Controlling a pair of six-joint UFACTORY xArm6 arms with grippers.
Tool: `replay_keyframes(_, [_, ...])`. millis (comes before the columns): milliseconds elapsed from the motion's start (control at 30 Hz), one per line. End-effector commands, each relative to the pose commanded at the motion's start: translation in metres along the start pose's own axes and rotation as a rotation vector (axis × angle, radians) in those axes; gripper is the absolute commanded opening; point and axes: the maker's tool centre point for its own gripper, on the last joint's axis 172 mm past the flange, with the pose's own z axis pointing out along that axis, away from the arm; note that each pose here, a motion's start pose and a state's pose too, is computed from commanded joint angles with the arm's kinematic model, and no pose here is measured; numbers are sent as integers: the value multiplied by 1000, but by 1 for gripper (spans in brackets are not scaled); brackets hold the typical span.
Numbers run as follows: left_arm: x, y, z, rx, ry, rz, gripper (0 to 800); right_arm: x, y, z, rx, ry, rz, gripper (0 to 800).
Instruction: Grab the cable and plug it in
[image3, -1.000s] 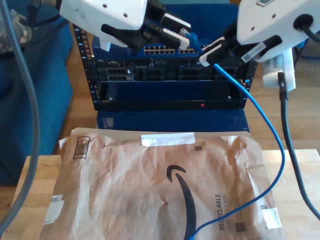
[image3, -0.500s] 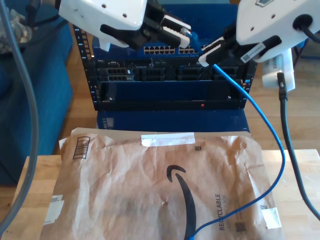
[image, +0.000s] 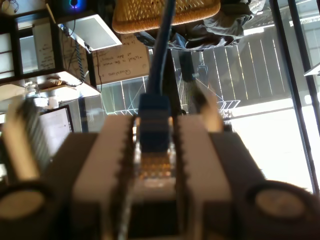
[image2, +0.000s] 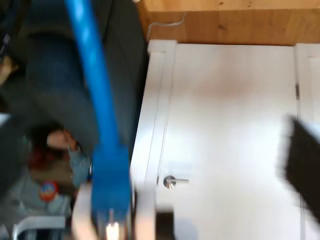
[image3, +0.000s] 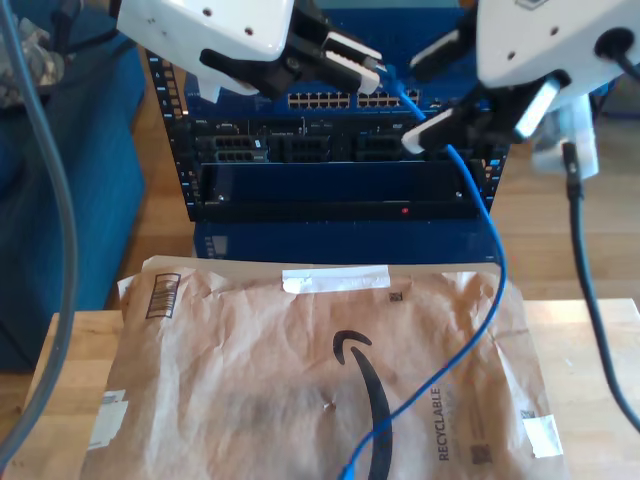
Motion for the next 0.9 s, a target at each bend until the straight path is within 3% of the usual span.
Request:
replay_keyframes(100, [-3,-6,-1,48,-52,-97,2,-5,-7,-9,46,-6,-46,799])
replay_keyframes(200, [-9,-6,-8,72,-122,-139,2,0,-5,-14,61,25,-67,799])
replay_keyframes(333, [4,2,-27,109,-206,-274,2,3,-4,-14,58,40,-97,799])
replay_keyframes(467, [1,-6,-29,164,-241,-334,2,-10,4,-31,99,24,-226,798])
replay_keyframes(567, [0,-18,-27,251,-247,-452,3,-22,-5,-48,208,0,-295,798])
replay_keyframes(700, [-10,-17,-35,282,-308,-497,3,-50,-6,-30,274,-58,-434,797])
replay_keyframes(900, [-21,-12,-51,331,-410,-551,3,-68,-18,-28,372,-94,-502,796])
